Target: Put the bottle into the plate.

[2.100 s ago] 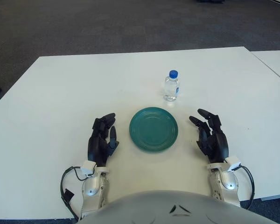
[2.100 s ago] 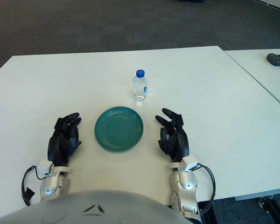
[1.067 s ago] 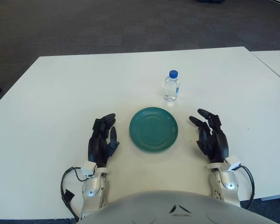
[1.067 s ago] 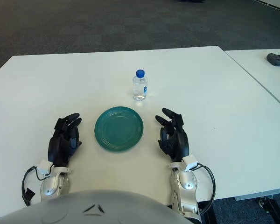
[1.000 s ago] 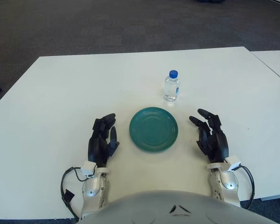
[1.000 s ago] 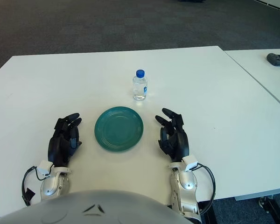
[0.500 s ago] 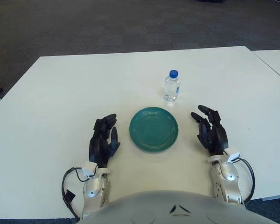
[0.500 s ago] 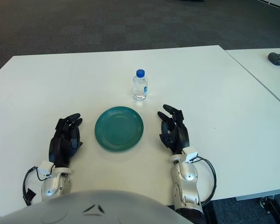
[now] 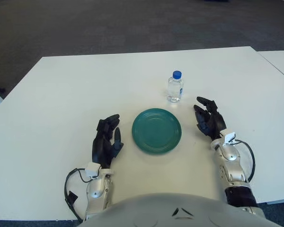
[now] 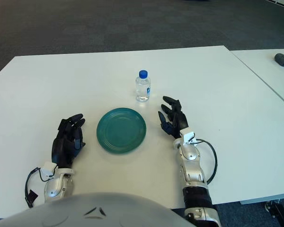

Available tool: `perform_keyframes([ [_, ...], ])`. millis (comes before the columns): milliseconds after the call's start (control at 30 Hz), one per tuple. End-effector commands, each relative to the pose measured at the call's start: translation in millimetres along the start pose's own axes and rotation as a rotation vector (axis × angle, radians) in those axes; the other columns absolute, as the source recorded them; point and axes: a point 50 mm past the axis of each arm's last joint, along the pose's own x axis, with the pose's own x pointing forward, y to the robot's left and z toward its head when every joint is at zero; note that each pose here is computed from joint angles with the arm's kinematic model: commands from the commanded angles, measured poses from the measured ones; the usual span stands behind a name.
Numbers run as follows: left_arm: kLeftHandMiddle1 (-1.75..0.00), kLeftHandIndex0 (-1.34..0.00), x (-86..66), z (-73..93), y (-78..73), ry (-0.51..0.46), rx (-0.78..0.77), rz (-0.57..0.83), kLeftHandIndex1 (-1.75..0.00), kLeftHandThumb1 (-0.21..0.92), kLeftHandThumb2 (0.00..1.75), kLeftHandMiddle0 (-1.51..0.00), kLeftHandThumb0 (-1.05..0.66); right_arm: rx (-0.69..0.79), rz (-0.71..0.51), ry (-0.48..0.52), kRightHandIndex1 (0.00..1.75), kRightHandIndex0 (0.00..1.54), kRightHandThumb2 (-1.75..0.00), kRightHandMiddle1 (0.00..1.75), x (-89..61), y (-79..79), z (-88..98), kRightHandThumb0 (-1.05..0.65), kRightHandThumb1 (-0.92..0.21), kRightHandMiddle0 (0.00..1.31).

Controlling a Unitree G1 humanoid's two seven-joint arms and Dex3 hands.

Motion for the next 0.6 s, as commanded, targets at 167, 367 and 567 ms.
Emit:
perform_keyframes([
  [167,-0.87,-0.27,-12.3,-22.7,-5.8,0.137,-0.01,0.03,-1.09,0.92,0.66,-0.58,-0.67,-0.268,0.133,0.095,0.0,0.01,-0.5,0.02,39.4,-10.7,-0.8,-1.04,-0.92,0.0],
  [367,-0.89,-0.28,-13.5,-22.8,-10.8,0.146,-0.015,0.033,-1.1,0.92,0.64,-0.59,-0.67,-0.382,0.203,0.069,0.0,0.0,-0.53,0.0,56.9,-3.9,7.3,-1.05,-0.92,0.0],
  [567,-0.91,-0.31,-14.0,-21.7,-13.9,0.138,-0.021,0.021,-1.12,0.92,0.63,-0.62,-0.67,-0.452,0.255,0.058,0.0,0.0,-0.55,0.0,62.4,7.7,10.6,-1.05,-0.92,0.0],
])
